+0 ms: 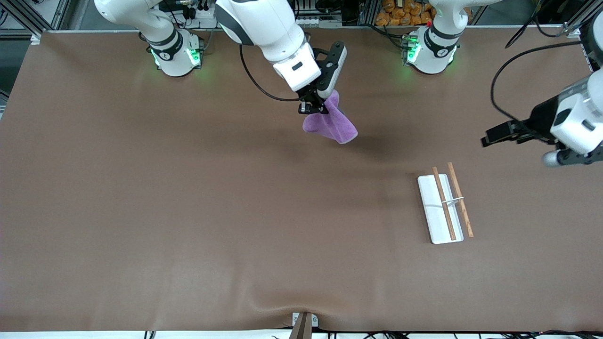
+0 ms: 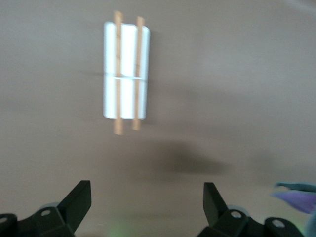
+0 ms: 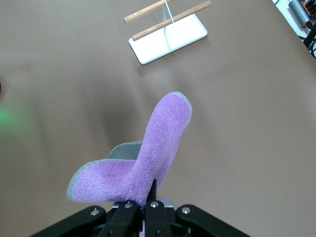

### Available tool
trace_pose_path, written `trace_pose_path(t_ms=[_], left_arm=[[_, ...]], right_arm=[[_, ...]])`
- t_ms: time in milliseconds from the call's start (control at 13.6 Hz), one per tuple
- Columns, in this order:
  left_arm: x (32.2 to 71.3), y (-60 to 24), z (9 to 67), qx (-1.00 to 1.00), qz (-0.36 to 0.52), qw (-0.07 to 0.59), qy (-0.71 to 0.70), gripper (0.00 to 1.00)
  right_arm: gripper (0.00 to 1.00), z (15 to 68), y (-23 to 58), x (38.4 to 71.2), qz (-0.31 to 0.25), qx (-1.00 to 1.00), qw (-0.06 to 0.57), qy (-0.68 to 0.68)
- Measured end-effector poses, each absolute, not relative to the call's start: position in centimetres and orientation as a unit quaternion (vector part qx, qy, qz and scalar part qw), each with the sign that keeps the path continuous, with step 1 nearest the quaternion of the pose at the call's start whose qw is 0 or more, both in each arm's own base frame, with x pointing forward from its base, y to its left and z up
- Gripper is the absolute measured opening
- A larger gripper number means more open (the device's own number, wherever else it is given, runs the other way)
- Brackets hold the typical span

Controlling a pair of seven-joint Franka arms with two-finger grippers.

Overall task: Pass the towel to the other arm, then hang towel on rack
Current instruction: 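Lift the towel with the right gripper while the left gripper approaches, then move the left gripper toward the towel held by the right gripper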

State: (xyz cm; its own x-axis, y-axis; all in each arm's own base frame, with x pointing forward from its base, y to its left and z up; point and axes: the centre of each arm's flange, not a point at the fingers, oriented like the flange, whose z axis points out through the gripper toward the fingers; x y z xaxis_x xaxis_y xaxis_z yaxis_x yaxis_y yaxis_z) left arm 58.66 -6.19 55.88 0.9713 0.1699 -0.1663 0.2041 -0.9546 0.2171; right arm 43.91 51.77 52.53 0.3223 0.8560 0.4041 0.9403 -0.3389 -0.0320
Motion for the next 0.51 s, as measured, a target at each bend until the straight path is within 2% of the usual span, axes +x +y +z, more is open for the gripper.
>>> trace_pose_path(t_ms=[293, 514], left_arm=[[59.3, -8.1, 51.7, 0.957, -0.161, 0.167, 0.173, 1.0], [59.2, -13.1, 48.9, 0.941, -0.209, 0.147, 0.223, 1.0]], right_arm=[[0.02, 52.3, 51.7, 44.1, -0.163, -0.786, 0.125, -0.583], [0.02, 51.1, 52.3, 44.0, -0.157, -0.783, 0.123, -0.59]])
